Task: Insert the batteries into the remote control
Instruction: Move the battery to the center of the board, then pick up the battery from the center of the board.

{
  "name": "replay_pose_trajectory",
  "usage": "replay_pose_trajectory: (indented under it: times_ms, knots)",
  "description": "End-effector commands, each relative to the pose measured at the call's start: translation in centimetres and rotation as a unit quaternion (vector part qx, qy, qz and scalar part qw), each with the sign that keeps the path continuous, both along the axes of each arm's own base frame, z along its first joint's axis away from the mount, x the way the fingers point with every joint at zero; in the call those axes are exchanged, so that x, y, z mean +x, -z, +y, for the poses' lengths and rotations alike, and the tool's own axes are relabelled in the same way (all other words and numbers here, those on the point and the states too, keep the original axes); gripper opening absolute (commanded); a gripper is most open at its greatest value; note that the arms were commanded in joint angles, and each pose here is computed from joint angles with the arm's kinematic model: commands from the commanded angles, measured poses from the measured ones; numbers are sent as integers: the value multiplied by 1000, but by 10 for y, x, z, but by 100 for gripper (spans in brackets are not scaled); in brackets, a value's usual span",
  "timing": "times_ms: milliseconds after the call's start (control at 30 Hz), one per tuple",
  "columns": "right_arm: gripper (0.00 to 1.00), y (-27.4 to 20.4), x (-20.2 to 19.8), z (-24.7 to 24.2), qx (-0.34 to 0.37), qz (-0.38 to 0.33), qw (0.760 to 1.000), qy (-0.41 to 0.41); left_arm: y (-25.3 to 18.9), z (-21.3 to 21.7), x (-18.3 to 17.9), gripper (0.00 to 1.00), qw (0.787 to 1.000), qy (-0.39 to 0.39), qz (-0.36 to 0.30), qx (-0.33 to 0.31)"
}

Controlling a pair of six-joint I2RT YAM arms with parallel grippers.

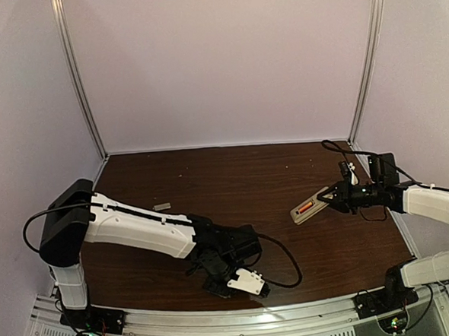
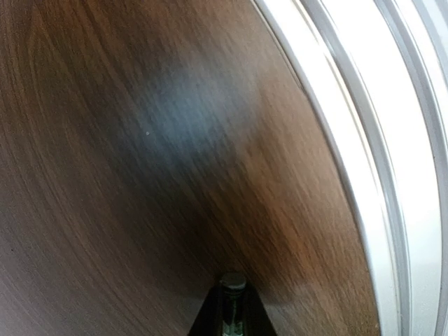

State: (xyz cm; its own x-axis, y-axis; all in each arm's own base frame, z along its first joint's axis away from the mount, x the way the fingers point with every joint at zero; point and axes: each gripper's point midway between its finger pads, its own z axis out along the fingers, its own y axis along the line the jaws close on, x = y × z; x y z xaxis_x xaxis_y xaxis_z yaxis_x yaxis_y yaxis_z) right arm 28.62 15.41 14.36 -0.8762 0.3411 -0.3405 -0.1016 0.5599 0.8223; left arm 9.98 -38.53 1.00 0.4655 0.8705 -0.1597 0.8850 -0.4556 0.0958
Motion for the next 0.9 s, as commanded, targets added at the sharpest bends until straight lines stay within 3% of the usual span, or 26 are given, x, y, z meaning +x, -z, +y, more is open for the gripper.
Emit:
replay_pose_trajectory:
  times_ms: [0, 67, 267, 467, 600, 733, 867]
  knots:
    - [0, -10, 2, 1, 11, -17, 1000, -2, 42, 52, 11, 5, 992, 38, -29, 114]
    - [0, -10, 1, 0, 11, -18, 1000, -1, 39, 53, 17, 6, 992, 40, -38, 114]
    - [0, -11, -1, 0, 11, -18, 1000, -2, 18, 35, 31, 23, 995, 14, -65, 81]
    - [0, -12, 0, 1, 12, -19, 1000, -5, -23, 18, 43, 54, 994, -32, -97, 31]
    - [0, -12, 0, 1, 13, -20, 1000, -4, -62, 8, 55, 58, 986, -107, -122, -38]
    - [0, -13, -2, 1, 14, -20, 1000, -4, -94, 10, 68, 53, 951, -261, -124, -107]
    - [0, -13, -3, 1, 13, -21, 1000, -5, -108, 16, 54, 53, 890, -430, -29, -151]
